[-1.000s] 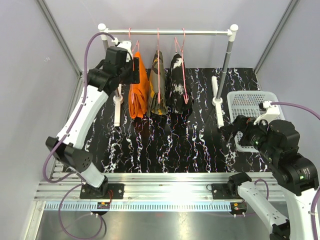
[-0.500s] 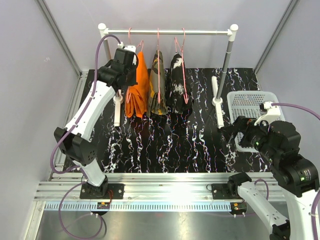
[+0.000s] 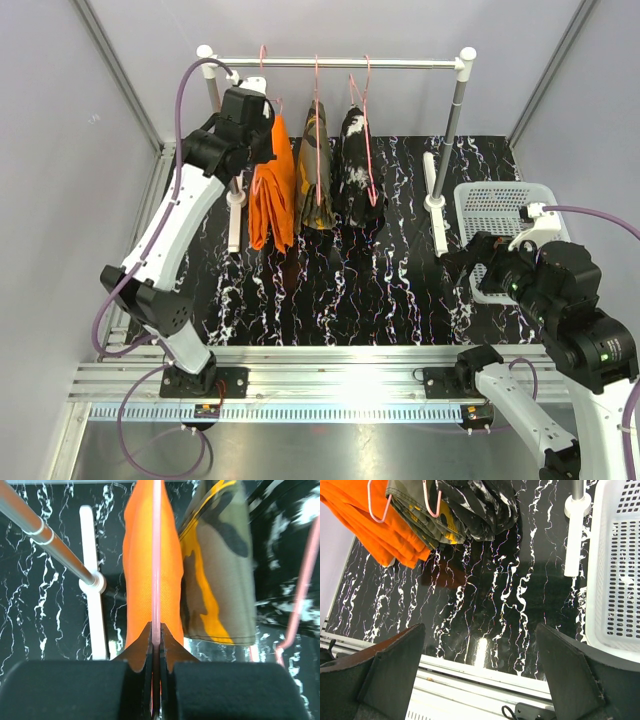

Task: Remove the trousers from the hanger

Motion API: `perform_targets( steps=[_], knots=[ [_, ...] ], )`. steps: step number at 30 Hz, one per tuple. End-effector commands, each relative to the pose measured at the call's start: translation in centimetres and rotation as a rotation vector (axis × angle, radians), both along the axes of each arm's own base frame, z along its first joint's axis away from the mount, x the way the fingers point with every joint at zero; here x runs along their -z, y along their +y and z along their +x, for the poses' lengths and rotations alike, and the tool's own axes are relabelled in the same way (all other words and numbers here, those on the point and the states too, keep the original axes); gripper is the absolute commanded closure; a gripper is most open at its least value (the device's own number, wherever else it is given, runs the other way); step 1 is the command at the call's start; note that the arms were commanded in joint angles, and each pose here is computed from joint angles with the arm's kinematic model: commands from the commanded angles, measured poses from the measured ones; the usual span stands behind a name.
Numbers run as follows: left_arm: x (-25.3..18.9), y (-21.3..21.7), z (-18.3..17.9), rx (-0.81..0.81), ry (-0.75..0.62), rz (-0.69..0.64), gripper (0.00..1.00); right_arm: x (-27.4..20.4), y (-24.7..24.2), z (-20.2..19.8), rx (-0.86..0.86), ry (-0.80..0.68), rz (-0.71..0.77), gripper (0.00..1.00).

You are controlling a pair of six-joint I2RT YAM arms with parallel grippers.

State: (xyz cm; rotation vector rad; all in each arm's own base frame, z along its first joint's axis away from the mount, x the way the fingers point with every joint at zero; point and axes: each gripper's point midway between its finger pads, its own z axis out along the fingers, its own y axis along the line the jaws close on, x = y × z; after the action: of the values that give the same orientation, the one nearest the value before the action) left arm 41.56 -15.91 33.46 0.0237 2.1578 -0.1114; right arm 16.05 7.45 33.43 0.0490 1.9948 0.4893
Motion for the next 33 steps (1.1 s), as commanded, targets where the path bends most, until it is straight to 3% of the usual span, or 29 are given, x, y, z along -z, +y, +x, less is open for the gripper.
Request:
perform_targets(
  steps=[1, 15, 20, 22, 27, 30, 33],
  knots=[
    [-13.3, 0.4, -0.6, -0.037, -0.384, -0.2, 1.0, -1.2, 0.3, 0.7, -0.005, -0.062, 0.011, 0.01],
    [-19.9, 0.7, -3.1, -0.016, -0.54, -0.303, 1.0, -3.0, 1.5, 5.1, -0.027, -0.164, -0.012, 0.01],
    [-21.8, 1.7, -6.8, -0.028, -0.569, -0.347, 1.0, -6.5, 6.4, 5.0, -0.306, -0.216, 0.061, 0.0],
    [-20.5, 2.2, -8.0, -0.054, -0.531, -0.345, 1.0, -7.3, 8.0, 5.7, -0.378, -0.198, 0.093, 0.01],
    [-20.5, 5.0, -14.4, -0.07, -0.55, -0.463, 1.0, -8.2, 11.5, 5.6, -0.576, -0.175, 0.144, 0.0],
    [-19.6, 5.6, -17.8, -0.022, -0.534, -0.526, 1.0, -7.5, 14.5, 3.6, -0.73, -0.146, 0.096, 0.01],
    [-17.9, 5.6, -20.6, 0.041, -0.506, -0.587, 1.0, -6.4, 17.4, 2.7, -0.776, -0.165, -0.028, 0.0]
  ],
)
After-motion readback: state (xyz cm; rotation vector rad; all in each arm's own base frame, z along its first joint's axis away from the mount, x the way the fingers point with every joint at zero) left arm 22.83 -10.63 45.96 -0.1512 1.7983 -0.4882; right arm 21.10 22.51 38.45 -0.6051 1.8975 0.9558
